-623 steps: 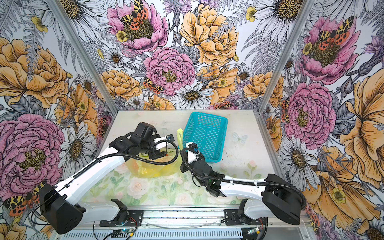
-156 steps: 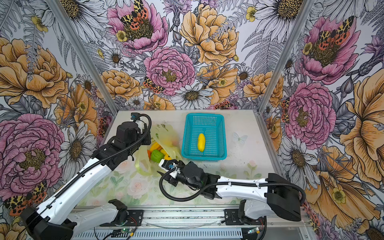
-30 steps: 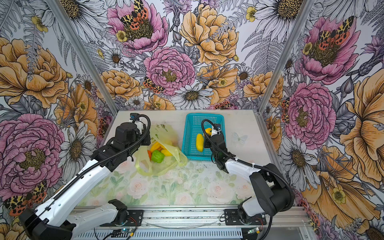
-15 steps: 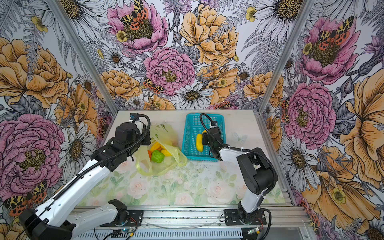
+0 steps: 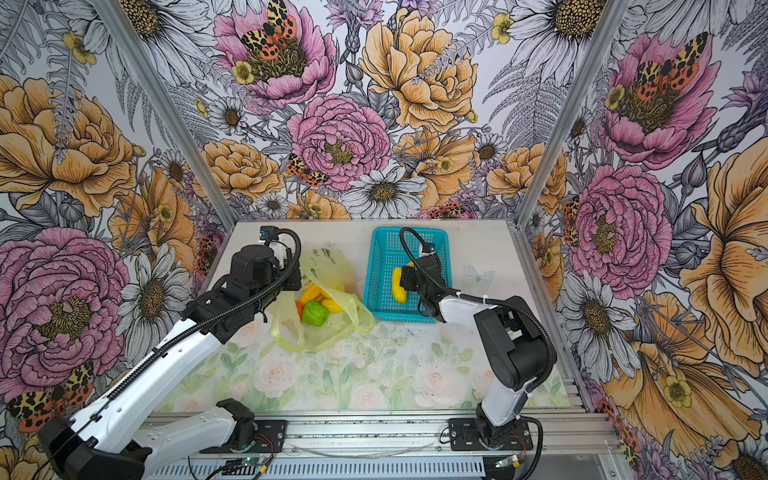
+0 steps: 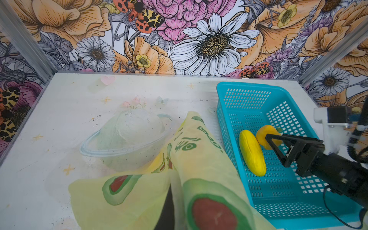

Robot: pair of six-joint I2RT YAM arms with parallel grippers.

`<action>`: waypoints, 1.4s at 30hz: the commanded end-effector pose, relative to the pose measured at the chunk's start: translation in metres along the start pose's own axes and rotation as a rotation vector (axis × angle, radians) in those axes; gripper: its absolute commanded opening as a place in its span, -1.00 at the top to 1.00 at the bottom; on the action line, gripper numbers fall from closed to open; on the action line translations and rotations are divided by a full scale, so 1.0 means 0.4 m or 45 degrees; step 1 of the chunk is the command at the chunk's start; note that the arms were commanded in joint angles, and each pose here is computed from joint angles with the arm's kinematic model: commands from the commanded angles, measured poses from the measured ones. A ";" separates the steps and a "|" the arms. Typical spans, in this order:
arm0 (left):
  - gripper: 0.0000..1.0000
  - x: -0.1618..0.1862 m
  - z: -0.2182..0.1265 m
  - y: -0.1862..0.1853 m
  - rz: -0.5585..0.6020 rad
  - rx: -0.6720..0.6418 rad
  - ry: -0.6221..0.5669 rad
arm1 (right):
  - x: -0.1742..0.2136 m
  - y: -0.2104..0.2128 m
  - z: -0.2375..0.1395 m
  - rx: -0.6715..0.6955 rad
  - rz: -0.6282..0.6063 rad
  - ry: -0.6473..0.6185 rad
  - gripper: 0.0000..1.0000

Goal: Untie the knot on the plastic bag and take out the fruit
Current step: 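Lower the yellow pepper into the basket beside the cucumber with the right gripper, then move the open right gripper back into the bag mouth above the fruit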

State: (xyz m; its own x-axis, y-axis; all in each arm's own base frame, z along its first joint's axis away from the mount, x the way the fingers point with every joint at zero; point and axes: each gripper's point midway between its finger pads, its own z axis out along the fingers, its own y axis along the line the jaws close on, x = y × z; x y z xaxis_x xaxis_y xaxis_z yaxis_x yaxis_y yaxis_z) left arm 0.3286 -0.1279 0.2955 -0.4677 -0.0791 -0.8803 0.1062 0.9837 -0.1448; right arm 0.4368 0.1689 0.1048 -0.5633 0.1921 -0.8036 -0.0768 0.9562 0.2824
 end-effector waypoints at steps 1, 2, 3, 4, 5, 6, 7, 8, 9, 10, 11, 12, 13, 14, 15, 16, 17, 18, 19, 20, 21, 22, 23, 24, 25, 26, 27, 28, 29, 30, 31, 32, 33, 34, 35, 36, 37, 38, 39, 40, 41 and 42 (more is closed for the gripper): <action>1.00 -0.019 -0.010 -0.017 0.011 0.038 -0.035 | -0.059 0.016 -0.052 -0.057 0.001 -0.119 -0.62; 1.00 -0.019 -0.009 -0.017 0.012 0.037 -0.033 | -0.063 0.016 -0.064 -0.062 0.003 -0.136 -0.63; 1.00 -0.018 -0.007 -0.018 0.012 0.036 -0.031 | -0.071 0.015 -0.081 -0.067 0.011 -0.159 -0.63; 1.00 -0.020 -0.008 -0.018 0.013 0.037 -0.033 | -0.077 0.018 -0.096 -0.078 0.014 -0.177 -0.64; 1.00 -0.020 -0.007 -0.018 0.012 0.037 -0.032 | -0.084 0.022 -0.118 -0.094 0.015 -0.200 -0.64; 1.00 -0.019 -0.007 -0.018 0.012 0.037 -0.032 | -0.096 0.029 -0.141 -0.112 0.014 -0.231 -0.64; 1.00 -0.020 -0.007 -0.018 0.013 0.039 -0.033 | -0.100 0.035 -0.161 -0.128 0.010 -0.253 -0.64; 1.00 -0.020 -0.007 -0.018 0.012 0.037 -0.032 | -0.109 0.046 -0.187 -0.150 -0.002 -0.286 -0.64; 1.00 -0.020 -0.007 -0.018 0.012 0.037 -0.032 | -0.117 0.057 -0.215 -0.172 -0.014 -0.318 -0.63; 1.00 -0.020 -0.007 -0.018 0.012 0.038 -0.032 | -0.124 0.071 -0.240 -0.197 -0.032 -0.349 -0.62; 1.00 -0.021 -0.008 -0.018 0.012 0.038 -0.034 | -0.129 0.091 -0.269 -0.226 -0.059 -0.384 -0.61; 1.00 -0.020 -0.008 -0.018 0.012 0.038 -0.033 | -0.133 0.116 -0.301 -0.266 -0.098 -0.422 -0.57; 1.00 -0.020 -0.008 -0.018 0.011 0.039 -0.033 | -0.133 0.142 -0.329 -0.307 -0.137 -0.453 -0.51; 1.00 -0.021 -0.009 -0.018 0.012 0.039 -0.034 | -0.135 0.176 -0.364 -0.365 -0.193 -0.494 -0.43; 1.00 -0.020 -0.008 -0.018 0.013 0.039 -0.033 | -0.132 0.218 -0.405 -0.442 -0.253 -0.535 -0.36; 1.00 -0.020 -0.008 -0.019 0.012 0.041 -0.033 | -0.122 0.253 -0.437 -0.507 -0.308 -0.563 -0.29; 1.00 -0.019 -0.007 -0.019 0.010 0.040 -0.031 | -0.113 0.293 -0.478 -0.587 -0.371 -0.601 -0.18; 1.00 -0.019 -0.008 -0.018 0.012 0.040 -0.032 | -0.099 0.332 -0.518 -0.671 -0.434 -0.633 -0.04; 1.00 -0.019 -0.009 -0.019 0.012 0.041 -0.033 | -0.084 0.359 -0.545 -0.737 -0.487 -0.651 0.06; 1.00 -0.018 -0.008 -0.019 0.012 0.042 -0.031 | -0.062 0.395 -0.578 -0.822 -0.547 -0.668 0.12; 1.00 -0.017 -0.009 -0.019 0.012 0.042 -0.031 | -0.036 0.428 -0.606 -0.903 -0.607 -0.674 0.16; 1.00 -0.018 -0.009 -0.019 0.009 0.043 -0.031 | -0.016 0.451 -0.625 -0.960 -0.654 -0.676 0.18; 1.00 -0.018 -0.009 -0.019 0.009 0.043 -0.032 | 0.011 0.480 -0.644 -1.028 -0.714 -0.672 0.20; 1.00 -0.019 -0.009 -0.018 0.009 0.042 -0.033 | 0.035 0.505 -0.656 -1.074 -0.767 -0.663 0.21; 1.00 -0.020 -0.011 -0.019 0.008 0.045 -0.034 | 0.054 0.524 -0.661 -1.101 -0.811 -0.651 0.22; 1.00 -0.018 -0.010 -0.019 0.009 0.044 -0.032 | 0.076 0.547 -0.662 -1.125 -0.860 -0.630 0.23; 1.00 -0.020 -0.010 -0.019 0.008 0.044 -0.034 | 0.098 0.568 -0.658 -1.139 -0.908 -0.604 0.24; 1.00 -0.019 -0.010 -0.019 0.008 0.045 -0.034 | 0.115 0.585 -0.652 -1.146 -0.948 -0.582 0.27; 1.00 -0.020 -0.011 -0.019 0.009 0.046 -0.035 | 0.133 0.603 -0.640 -1.144 -0.987 -0.553 0.29; 1.00 -0.019 -0.011 -0.019 0.009 0.046 -0.034 | 0.150 0.618 -0.622 -1.133 -1.019 -0.520 0.33; 1.00 -0.019 -0.012 -0.019 0.009 0.047 -0.036 | 0.166 0.630 -0.607 -1.125 -1.044 -0.490 0.37; 1.00 -0.018 -0.012 -0.019 0.009 0.046 -0.034 | 0.179 0.643 -0.591 -1.118 -1.067 -0.470 0.41; 1.00 -0.020 -0.013 -0.020 0.009 0.048 -0.037 | 0.190 0.652 -0.577 -1.110 -1.083 -0.459 0.43; 1.00 -0.019 -0.013 -0.020 0.008 0.048 -0.035 | 0.199 0.659 -0.558 -1.088 -1.095 -0.450 0.45; 1.00 -0.019 -0.013 -0.020 0.009 0.049 -0.035 | 0.207 0.665 -0.539 -1.067 -1.099 -0.441 0.48; 1.00 -0.019 -0.012 -0.020 0.009 0.049 -0.035 | 0.213 0.670 -0.520 -1.045 -1.102 -0.436 0.50; 1.00 -0.020 -0.013 -0.020 0.008 0.049 -0.036 | 0.217 0.671 -0.503 -1.023 -1.104 -0.431 0.51; 1.00 -0.020 -0.013 -0.020 0.007 0.049 -0.037 | 0.222 0.673 -0.484 -1.001 -1.105 -0.424 0.54; 1.00 -0.018 -0.012 -0.020 0.009 0.049 -0.033 | 0.228 0.676 -0.465 -0.977 -1.112 -0.415 0.55; 1.00 -0.020 -0.013 -0.021 0.008 0.051 -0.036 | 0.232 0.679 -0.449 -0.961 -1.114 -0.407 0.58; 1.00 -0.019 -0.013 -0.021 0.009 0.051 -0.035 | 0.241 0.679 -0.428 -0.936 -1.122 -0.390 0.59; 1.00 -0.017 -0.013 -0.022 0.010 0.053 -0.032 | 0.243 0.680 -0.409 -0.906 -1.127 -0.383 0.61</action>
State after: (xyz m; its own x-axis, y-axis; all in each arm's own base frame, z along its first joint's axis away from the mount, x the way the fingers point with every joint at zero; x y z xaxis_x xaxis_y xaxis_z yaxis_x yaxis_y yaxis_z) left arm 0.3285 -0.1280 0.2955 -0.4677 -0.0789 -0.8803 0.1066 0.9837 -0.1448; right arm 0.2074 0.4043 0.1764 0.1011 -0.3570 -0.9286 -0.8821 0.3994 -0.2496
